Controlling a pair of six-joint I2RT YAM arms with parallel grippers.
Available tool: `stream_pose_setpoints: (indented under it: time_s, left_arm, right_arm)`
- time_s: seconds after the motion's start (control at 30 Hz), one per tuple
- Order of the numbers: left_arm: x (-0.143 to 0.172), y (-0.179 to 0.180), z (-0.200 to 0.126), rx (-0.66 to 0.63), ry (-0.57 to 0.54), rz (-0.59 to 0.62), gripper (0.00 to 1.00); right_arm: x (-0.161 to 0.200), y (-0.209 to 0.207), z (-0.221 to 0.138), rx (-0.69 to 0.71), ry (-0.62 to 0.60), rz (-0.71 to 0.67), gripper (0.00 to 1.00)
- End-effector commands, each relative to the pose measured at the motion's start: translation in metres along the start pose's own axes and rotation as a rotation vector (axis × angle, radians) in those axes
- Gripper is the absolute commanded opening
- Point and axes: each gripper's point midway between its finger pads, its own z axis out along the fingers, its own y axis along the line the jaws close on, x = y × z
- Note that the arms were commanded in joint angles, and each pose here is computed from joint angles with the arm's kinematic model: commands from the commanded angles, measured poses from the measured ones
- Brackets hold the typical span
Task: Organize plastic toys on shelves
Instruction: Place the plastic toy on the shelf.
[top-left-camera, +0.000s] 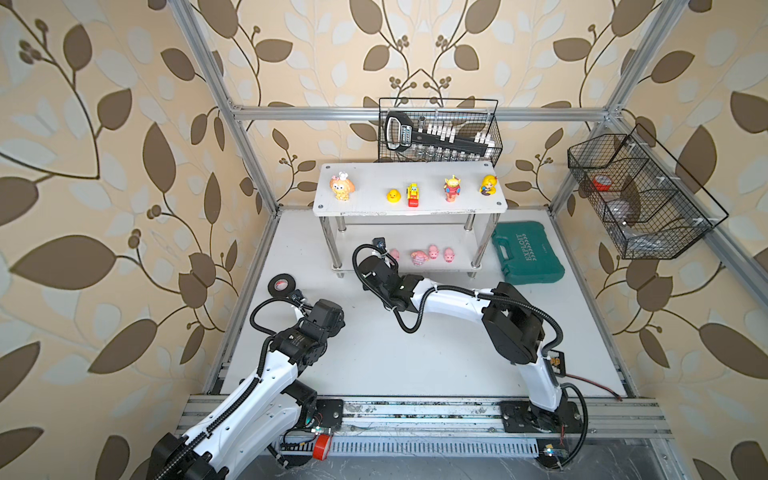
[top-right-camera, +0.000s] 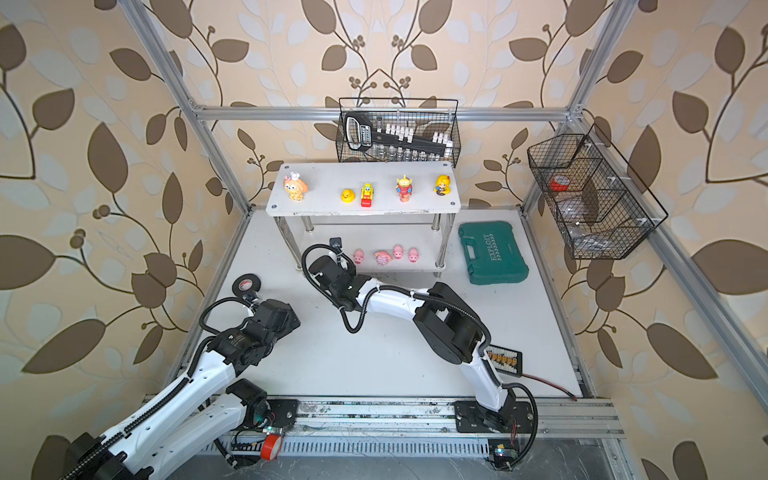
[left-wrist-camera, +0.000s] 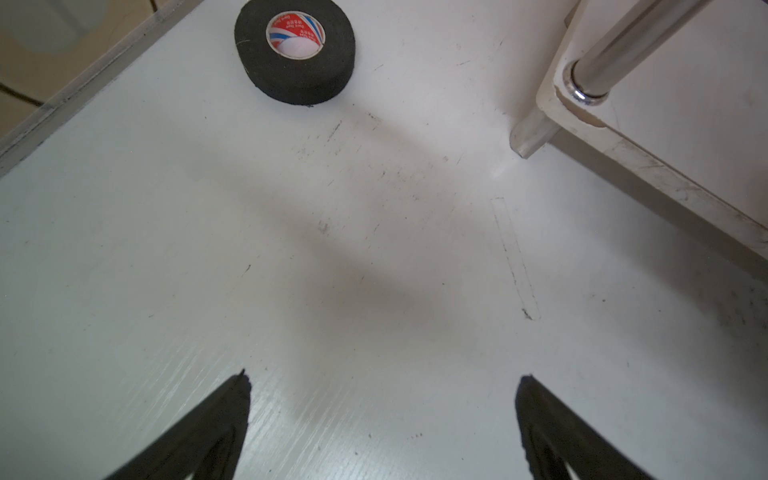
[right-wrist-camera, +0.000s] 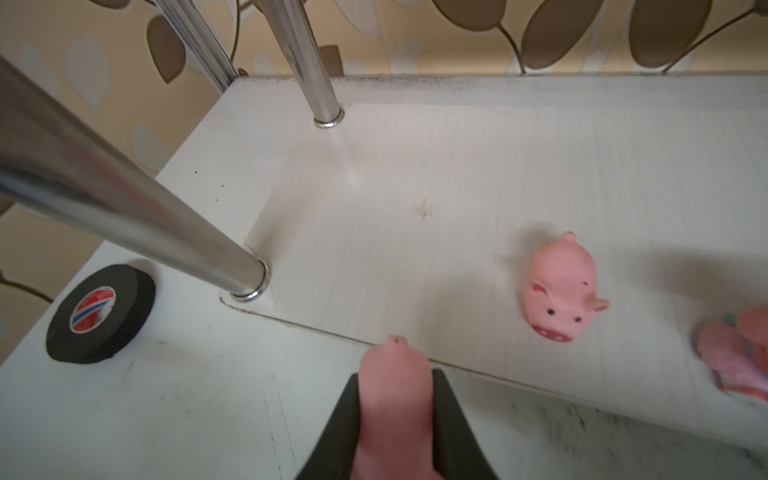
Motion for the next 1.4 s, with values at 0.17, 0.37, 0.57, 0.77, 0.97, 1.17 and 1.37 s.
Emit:
stream_pose_setpoints:
  time_s: [0.17,0.37,0.57,0.77,0.97,1.17,1.37]
  left_arm:
    - [-0.007,0.000,-0.004,0.016,-0.028,-0.009,0.99]
    - [-0.007,0.000,-0.005,0.016,-0.030,-0.010,0.99]
    - [-0.007,0.000,-0.005,0.016,-0.033,-0.013,0.99]
    - [-0.008,0.000,-0.005,0.017,-0.036,-0.015,0.99]
    - [-0.008,0.001,-0.006,0.017,-0.035,-0.014,0.99]
    - [-0.007,0.001,-0.005,0.016,-0.031,-0.013,0.99]
    - [-0.007,0.001,-0.005,0.012,-0.031,-0.013,0.99]
  right_arm:
    - [-0.009,0.016,0.033,0.023,-0.047,-0.069,0.25]
    - [-0.013,0.013,0.052,0.043,-0.068,-0.066,0.26]
    - [-0.018,0.014,0.067,0.044,-0.068,-0.076,0.26]
    - [-0.014,0.016,0.068,0.028,-0.045,-0.053,0.26]
    - [-0.005,0.017,0.069,0.024,-0.022,-0.063,0.26]
    - [0.004,0.015,0.070,0.026,0.000,-0.077,0.26]
    - [0.014,0.012,0.072,0.030,0.026,-0.086,0.27]
